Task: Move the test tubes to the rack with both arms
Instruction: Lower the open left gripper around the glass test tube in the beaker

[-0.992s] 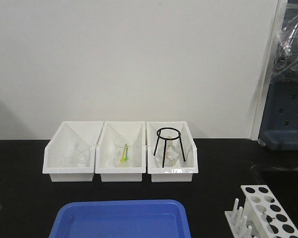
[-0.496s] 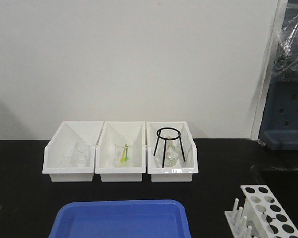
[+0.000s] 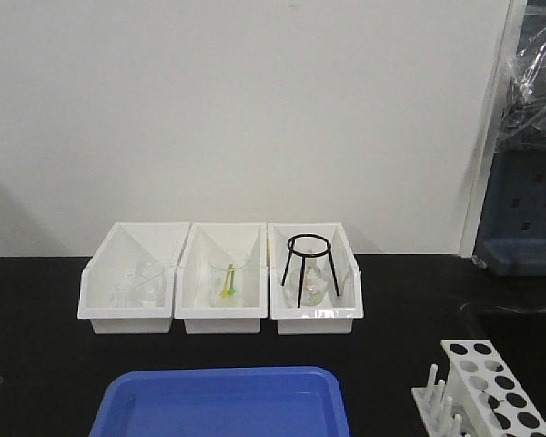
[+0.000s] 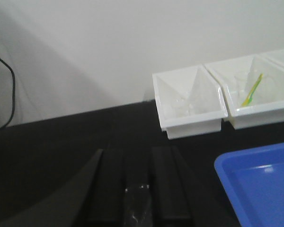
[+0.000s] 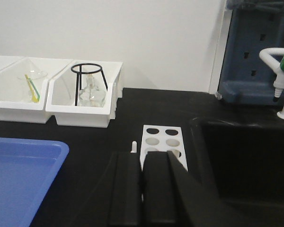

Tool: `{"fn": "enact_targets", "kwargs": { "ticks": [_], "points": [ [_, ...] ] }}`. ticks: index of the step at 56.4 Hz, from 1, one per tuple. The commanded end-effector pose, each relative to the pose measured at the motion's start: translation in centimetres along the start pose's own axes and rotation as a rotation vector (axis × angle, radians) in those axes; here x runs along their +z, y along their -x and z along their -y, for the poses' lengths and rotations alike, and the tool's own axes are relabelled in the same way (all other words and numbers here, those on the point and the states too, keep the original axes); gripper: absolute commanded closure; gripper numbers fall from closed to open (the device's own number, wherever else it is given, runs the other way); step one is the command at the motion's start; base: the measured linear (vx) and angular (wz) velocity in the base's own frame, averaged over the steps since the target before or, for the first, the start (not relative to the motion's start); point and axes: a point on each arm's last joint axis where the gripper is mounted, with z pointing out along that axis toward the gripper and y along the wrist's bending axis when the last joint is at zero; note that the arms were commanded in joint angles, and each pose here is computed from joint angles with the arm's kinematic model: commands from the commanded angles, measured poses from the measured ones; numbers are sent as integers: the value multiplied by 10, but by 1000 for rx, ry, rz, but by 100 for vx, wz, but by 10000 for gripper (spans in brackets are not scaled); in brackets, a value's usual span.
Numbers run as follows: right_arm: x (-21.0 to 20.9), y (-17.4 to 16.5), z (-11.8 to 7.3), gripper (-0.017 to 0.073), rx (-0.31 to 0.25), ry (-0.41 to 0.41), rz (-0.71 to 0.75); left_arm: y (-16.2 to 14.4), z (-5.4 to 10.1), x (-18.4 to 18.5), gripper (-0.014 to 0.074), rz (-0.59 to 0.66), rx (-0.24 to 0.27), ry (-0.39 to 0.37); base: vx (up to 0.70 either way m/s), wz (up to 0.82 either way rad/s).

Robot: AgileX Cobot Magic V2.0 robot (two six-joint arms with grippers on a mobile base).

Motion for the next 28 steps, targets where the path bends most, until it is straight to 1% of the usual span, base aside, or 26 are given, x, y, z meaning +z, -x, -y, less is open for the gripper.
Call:
{"fn": "enact_targets", "kwargs": {
  "ticks": [1,7,10,13,15,19,22,25,28],
  "points": [
    [4,18,1,372,-9,-5,97,12,0,11,175,43,-14,-19,0,0],
    [5,17,1,279,-9,-5,89,4,2,23,113,-26,-9,-31,0,0],
    [5,17,1,242,-9,-4,89,-1,3,30,93,-62,15,-40,0,0],
    [5,17,1,209,-9,-4,85,-5,5,37,85,-93,56,-53,0,0],
    [5,16,1,194,-9,-5,83,-8,6,43,84,-107,75,-66,0,0],
    [5,15,1,175,-9,-5,72,-12,11,55,84,-113,100,-98,0,0],
    [5,15,1,172,-9,-5,67,-15,14,64,85,-115,109,-122,0,0],
    [5,15,1,172,-9,-5,64,-20,18,75,85,-116,140,-149,0,0],
    [5,15,1,172,-9,-5,64,-25,21,84,85,-117,147,-168,0,0]
  ]
}}
